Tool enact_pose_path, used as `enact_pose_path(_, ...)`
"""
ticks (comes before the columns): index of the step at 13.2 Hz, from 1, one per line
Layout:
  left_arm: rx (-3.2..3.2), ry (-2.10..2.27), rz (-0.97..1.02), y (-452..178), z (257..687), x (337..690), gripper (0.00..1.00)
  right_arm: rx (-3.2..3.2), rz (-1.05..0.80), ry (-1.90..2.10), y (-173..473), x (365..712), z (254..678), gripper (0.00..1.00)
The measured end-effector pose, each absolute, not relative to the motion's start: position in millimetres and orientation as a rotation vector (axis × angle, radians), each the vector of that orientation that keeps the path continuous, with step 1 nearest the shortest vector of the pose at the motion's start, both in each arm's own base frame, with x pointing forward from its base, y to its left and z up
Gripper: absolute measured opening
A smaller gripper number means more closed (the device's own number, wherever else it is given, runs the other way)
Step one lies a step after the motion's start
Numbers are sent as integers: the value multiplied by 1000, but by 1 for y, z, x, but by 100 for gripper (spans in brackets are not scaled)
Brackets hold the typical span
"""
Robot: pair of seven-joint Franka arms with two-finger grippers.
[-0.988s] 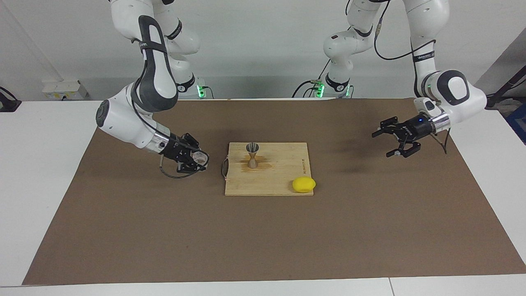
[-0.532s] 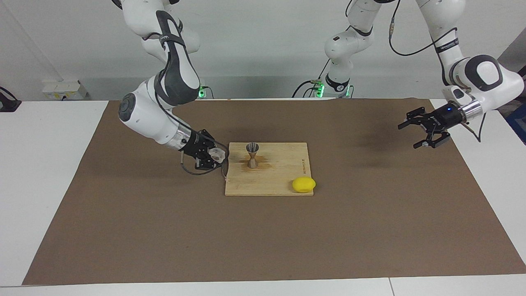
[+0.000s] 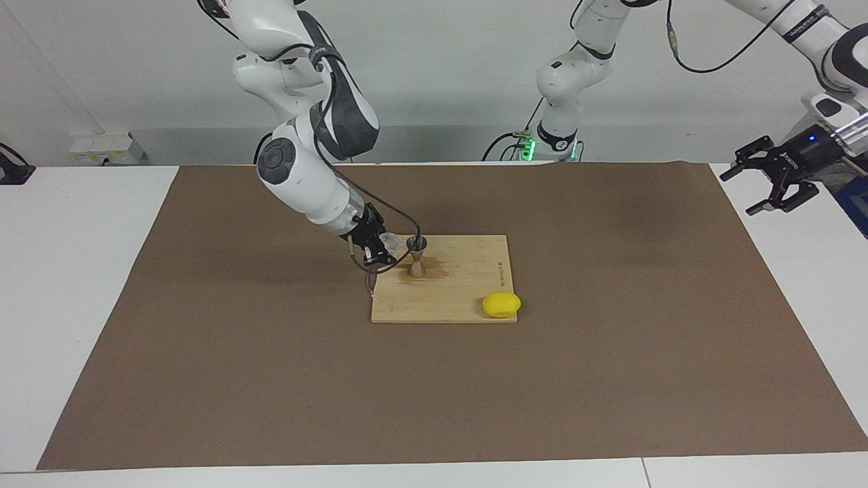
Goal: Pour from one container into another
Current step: 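Lift the glass over the metal cup while the left gripper retracts, then tilt the clear glass cup over the metal cup with the right gripper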
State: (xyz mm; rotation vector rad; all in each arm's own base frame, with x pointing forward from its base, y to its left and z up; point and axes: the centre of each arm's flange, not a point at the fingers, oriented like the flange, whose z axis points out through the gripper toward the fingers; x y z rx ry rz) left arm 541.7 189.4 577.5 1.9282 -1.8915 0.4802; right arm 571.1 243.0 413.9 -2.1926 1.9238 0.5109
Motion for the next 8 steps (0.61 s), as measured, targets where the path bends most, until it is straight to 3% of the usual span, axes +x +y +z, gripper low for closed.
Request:
enact_pose_path(5,2173,-1698,200,58,611,557,100,-2278,452,1905,248,570,421,51)
enact_pose_path(8,2433,-1442,142,-23,623,570,100,-2370,387,1869,266,561,421,51)
